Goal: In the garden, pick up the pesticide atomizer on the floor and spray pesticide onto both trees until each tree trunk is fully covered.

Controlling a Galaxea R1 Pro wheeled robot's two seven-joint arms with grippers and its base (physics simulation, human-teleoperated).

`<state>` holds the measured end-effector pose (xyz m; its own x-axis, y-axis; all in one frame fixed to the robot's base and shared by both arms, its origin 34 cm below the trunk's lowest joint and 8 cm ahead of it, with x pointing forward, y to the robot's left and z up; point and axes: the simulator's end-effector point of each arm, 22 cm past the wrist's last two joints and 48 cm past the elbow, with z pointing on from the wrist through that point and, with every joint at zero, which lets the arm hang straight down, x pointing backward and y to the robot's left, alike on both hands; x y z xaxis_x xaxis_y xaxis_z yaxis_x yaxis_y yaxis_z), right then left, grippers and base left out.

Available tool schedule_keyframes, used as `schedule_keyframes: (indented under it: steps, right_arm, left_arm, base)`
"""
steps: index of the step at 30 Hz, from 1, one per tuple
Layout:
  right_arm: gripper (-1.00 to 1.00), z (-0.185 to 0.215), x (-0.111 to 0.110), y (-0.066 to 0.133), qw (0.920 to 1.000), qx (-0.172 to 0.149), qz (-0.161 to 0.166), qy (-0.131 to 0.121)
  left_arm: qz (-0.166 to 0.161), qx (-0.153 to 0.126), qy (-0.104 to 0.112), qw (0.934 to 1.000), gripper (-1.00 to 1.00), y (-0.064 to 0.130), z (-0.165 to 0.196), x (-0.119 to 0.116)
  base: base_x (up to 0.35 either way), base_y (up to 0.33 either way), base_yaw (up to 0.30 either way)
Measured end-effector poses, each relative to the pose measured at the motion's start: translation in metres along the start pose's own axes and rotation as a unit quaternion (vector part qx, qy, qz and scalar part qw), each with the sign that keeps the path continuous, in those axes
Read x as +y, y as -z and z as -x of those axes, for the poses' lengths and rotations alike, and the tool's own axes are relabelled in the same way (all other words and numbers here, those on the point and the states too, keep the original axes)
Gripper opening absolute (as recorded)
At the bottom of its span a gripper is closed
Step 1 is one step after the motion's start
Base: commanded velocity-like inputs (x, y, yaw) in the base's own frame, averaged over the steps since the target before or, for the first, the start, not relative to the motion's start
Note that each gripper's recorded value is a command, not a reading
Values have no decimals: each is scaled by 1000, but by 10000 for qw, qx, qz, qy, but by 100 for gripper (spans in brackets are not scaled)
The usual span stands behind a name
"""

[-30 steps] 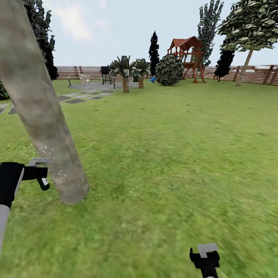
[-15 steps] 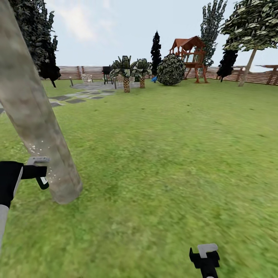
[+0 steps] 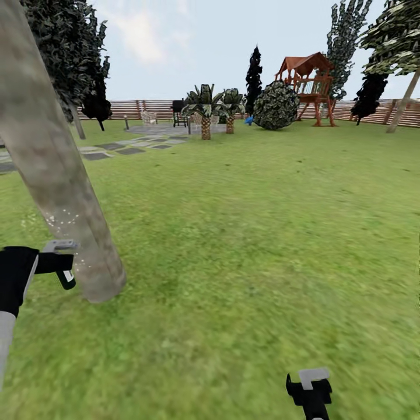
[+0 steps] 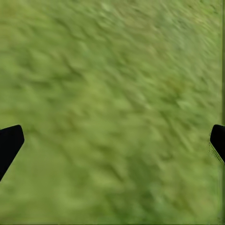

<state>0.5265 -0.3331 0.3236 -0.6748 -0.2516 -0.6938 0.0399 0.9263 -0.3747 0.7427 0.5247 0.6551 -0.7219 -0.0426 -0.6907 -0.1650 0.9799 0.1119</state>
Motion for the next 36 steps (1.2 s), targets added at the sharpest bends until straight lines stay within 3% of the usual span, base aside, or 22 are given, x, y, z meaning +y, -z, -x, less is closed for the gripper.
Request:
schedule_keyframes:
  steps: [4,10,16,20,26,36]
  right_arm:
    - [100,0,0,0,10000,0,-2,2]
    - [100,0,0,0,10000,-1,0,0]
    - [100,0,0,0,10000,2,-2,-7]
    - [100,0,0,0,10000,1,-1,-6]
    - [100,0,0,0,10000,-1,1,-3]
    - [100,0,0,0,10000,-1,3,-1]
  left_arm:
    - [20,50,-70,10000,-100,-2,-2,-1]
    - [346,97,-79,9993,-100,6,-6,42]
    - [289,231,-112,9993,-100,-1,-23,31]
    - [506,272,-74,9983,-100,-1,-28,44]
    - [928,592,-49,9939,-100,-7,-67,68]
    - [751,687,1,9948,-100,-18,-81,43]
  base:
    - [113,-274,0]
    - [138,-272,0]
    - [149,-267,142]
    - [227,-201,273]
    - [278,-152,267]
    - [262,-110,113]
